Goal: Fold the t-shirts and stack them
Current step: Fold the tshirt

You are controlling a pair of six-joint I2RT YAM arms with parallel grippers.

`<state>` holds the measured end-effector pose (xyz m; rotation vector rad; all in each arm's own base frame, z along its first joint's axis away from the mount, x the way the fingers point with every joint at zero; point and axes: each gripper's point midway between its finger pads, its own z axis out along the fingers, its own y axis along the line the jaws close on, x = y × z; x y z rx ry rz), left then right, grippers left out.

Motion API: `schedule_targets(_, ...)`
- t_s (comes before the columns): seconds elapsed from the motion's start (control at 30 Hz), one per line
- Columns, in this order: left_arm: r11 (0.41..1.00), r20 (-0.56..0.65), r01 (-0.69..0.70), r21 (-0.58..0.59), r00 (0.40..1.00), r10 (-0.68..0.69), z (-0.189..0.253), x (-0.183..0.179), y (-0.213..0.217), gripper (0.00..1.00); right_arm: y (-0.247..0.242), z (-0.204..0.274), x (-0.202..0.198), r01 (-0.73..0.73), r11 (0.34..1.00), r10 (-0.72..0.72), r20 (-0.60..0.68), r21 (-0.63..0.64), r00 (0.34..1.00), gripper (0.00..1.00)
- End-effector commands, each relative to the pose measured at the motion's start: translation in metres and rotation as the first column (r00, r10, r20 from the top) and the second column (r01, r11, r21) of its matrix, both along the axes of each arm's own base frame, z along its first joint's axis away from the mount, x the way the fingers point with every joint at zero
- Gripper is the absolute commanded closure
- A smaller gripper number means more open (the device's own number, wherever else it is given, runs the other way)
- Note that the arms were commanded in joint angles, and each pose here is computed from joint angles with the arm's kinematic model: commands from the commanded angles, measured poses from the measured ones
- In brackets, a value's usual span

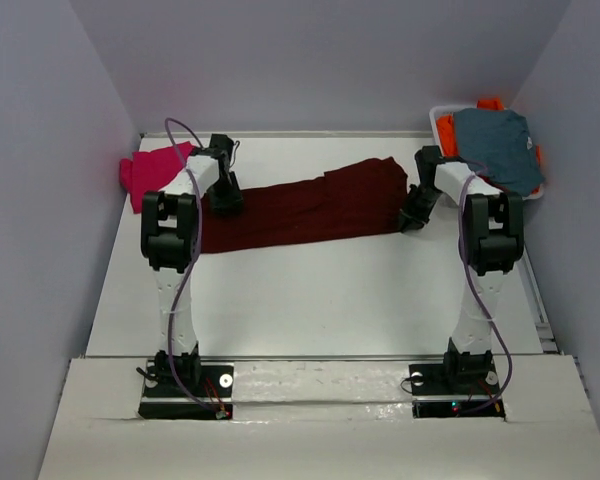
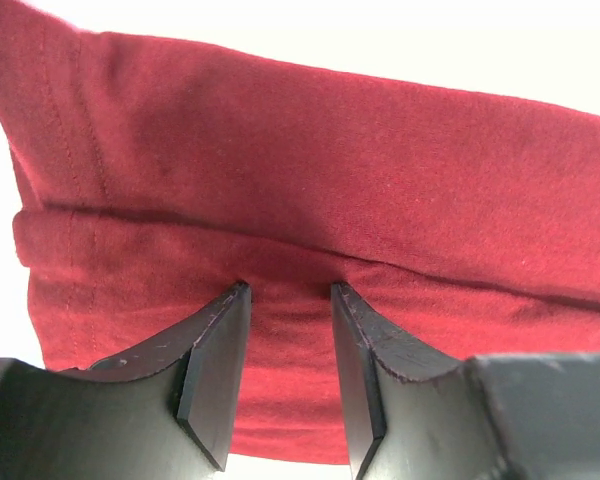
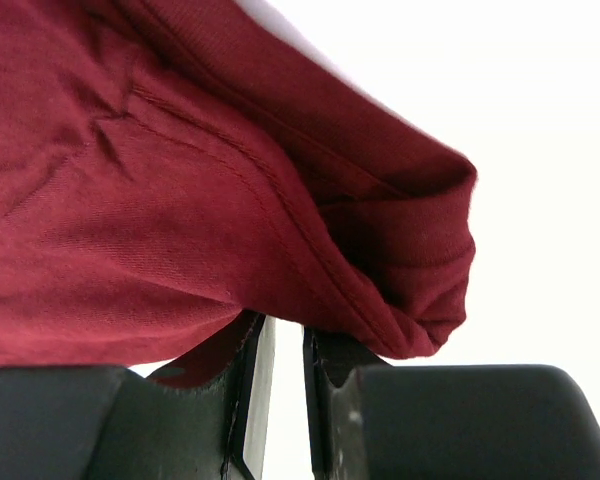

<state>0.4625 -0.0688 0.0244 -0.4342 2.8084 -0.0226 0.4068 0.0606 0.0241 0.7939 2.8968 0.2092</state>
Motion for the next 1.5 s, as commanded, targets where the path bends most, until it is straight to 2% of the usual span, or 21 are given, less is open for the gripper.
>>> schedule_targets(0.0,0.999,-0.083,-0.014,0.038,0.996,0.018,-0.002,-0.035,0.014,0.51,-0.003,0.007,0.023,-0.023,1.0,0.023,0.017,-0.004,1.0,0.78)
schedule_targets(0.13,1.0,-0.101,-0.003,0.03,0.995,0.006,-0.003,-0.05,0.01,0.53,0.001,0.01,0.041,-0.044,0.999,0.043,0.016,0.015,0.999,0.77)
schedule_targets(0.2,1.0,-0.11,0.01,0.023,0.994,-0.008,-0.001,-0.061,0.006,0.57,0.004,0.02,0.06,-0.055,0.998,0.054,0.053,0.024,0.997,0.77)
schedule_targets(0.27,1.0,-0.123,0.024,0.008,0.992,-0.023,0.001,-0.073,0.001,0.62,0.005,0.011,0.064,-0.065,0.997,0.064,0.027,0.028,0.998,0.77)
schedule_targets(0.4,0.998,-0.141,0.064,-0.001,0.988,-0.063,0.007,-0.097,-0.012,0.64,0.01,0.021,0.095,-0.081,0.996,0.076,0.087,0.046,0.993,0.77)
schedule_targets(0.43,0.997,-0.144,0.079,-0.002,0.986,-0.079,0.008,-0.103,-0.017,0.65,0.011,0.012,0.095,-0.083,0.995,0.08,0.063,0.055,0.995,0.76)
schedule_targets(0.57,0.993,-0.145,0.115,-0.007,0.983,-0.115,0.022,-0.126,-0.027,0.68,0.016,0.008,0.111,-0.097,0.992,0.089,0.102,0.077,0.991,0.76)
schedule_targets(0.87,0.966,-0.23,0.252,-0.064,0.938,-0.259,0.04,-0.2,-0.064,0.68,0.022,-0.004,0.129,-0.158,0.983,0.14,0.167,0.095,0.976,0.75)
schedule_targets(1.03,0.959,-0.248,0.271,-0.086,0.926,-0.284,0.036,-0.237,-0.071,0.69,0.021,-0.006,0.14,-0.173,0.978,0.146,0.205,0.119,0.968,0.75)
schedule_targets(1.13,0.96,-0.193,0.277,-0.045,0.94,-0.28,0.048,-0.23,-0.068,0.68,0.018,-0.001,0.142,-0.17,0.977,0.14,0.215,0.128,0.966,0.72)
schedule_targets(1.33,0.961,-0.081,0.262,0.088,0.963,-0.255,0.072,-0.18,-0.063,0.63,0.023,0.016,0.13,-0.184,0.971,0.146,0.228,0.154,0.963,0.41)
schedule_targets(1.47,0.956,0.012,0.282,0.078,0.959,-0.283,0.09,-0.139,-0.082,0.6,0.019,0.041,0.122,-0.183,0.975,0.146,0.254,0.129,0.956,0.35)
